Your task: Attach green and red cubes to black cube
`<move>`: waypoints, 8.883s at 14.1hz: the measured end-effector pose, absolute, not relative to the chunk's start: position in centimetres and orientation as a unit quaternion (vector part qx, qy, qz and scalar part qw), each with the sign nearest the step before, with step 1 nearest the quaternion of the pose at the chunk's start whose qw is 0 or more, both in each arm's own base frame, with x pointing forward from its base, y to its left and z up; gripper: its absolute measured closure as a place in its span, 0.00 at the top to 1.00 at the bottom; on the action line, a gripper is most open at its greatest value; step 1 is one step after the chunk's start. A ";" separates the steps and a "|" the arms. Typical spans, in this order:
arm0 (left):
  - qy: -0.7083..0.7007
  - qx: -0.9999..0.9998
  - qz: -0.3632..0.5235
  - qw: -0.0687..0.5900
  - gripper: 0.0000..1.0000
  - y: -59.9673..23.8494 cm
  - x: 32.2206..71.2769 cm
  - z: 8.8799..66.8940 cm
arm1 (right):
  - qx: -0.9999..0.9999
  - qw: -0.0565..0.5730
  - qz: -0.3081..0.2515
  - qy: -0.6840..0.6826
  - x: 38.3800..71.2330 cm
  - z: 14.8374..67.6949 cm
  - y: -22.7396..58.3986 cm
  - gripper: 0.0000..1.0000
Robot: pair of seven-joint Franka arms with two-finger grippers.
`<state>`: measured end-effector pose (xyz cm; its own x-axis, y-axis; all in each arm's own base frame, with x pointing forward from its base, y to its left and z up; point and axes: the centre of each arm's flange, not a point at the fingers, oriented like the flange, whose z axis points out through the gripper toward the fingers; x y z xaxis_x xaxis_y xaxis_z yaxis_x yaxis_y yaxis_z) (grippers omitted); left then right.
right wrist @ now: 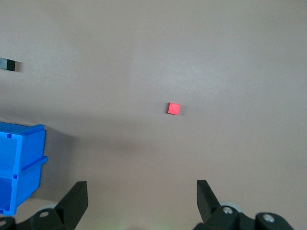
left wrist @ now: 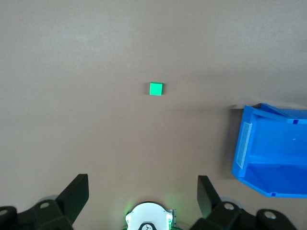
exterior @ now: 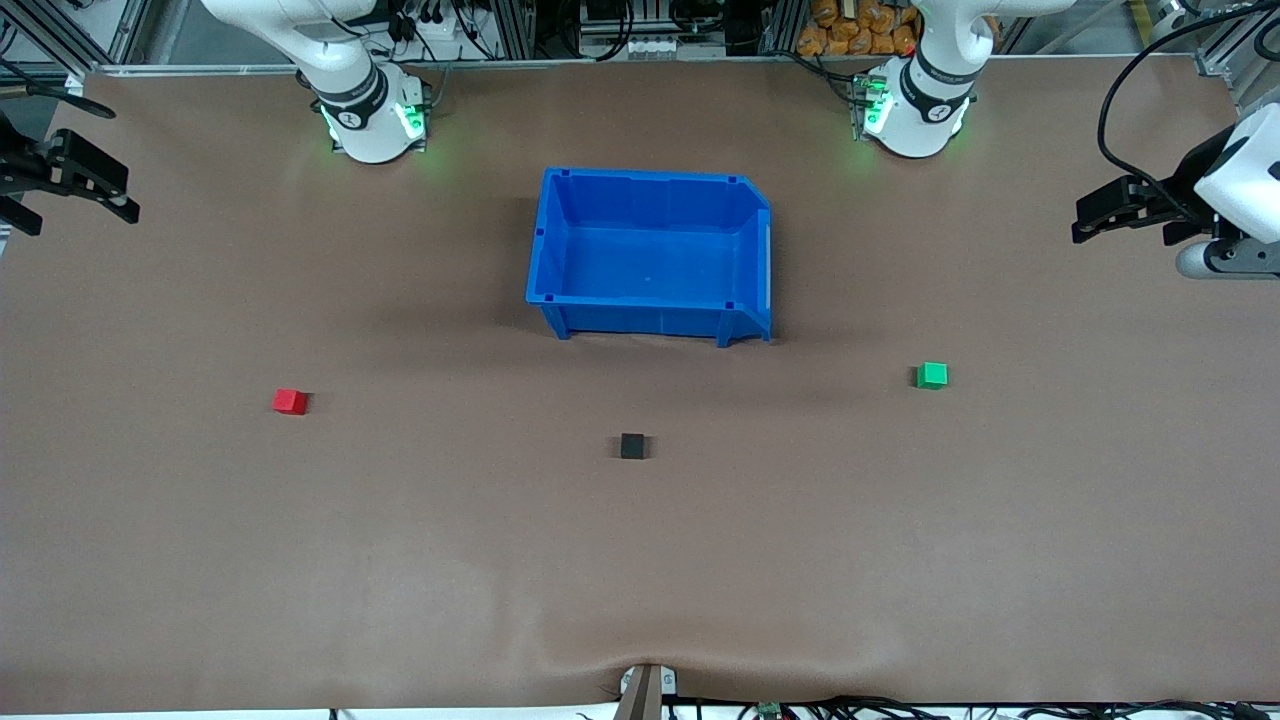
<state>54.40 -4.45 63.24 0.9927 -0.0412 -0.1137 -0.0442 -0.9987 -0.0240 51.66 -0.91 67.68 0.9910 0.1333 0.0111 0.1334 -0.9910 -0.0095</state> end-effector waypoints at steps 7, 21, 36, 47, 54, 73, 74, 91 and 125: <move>0.024 -0.998 0.049 0.013 1.00 -4.7 54.5 63.7 | -0.998 0.005 -0.005 -0.065 51.7 67.6 -1.1 1.00; 0.021 -0.999 0.047 0.011 1.00 -4.6 58.3 55.9 | -0.998 0.005 -0.001 -0.060 52.0 67.2 -1.6 1.00; 0.028 -0.999 0.037 0.010 1.00 -4.9 58.2 41.4 | -0.988 0.003 0.152 -0.003 62.8 43.1 -8.1 1.00; 0.032 -0.999 0.028 0.006 1.00 -5.2 57.3 26.0 | -0.980 0.006 0.194 0.030 65.3 19.8 -8.7 0.93; 0.011 -0.997 0.075 0.011 1.00 -4.9 54.4 19.9 | -0.974 0.014 0.221 0.041 64.2 16.8 -8.5 0.40; 0.013 -0.998 0.054 0.010 0.57 -5.1 54.7 17.4 | -0.690 0.168 0.206 0.673 67.3 22.2 28.8 0.40; 0.008 -0.999 0.053 0.010 0.48 -5.1 54.8 17.5 | -0.680 0.169 0.194 0.687 66.7 21.2 30.7 0.40; -0.488 -0.872 0.012 -0.034 0.40 -33.3 60.6 24.1 | -0.678 0.177 0.156 0.696 63.2 16.4 37.9 0.52; -0.743 -0.661 0.077 -0.074 0.40 -47.7 59.1 17.4 | -0.991 0.056 0.068 0.096 55.9 66.7 -7.5 1.00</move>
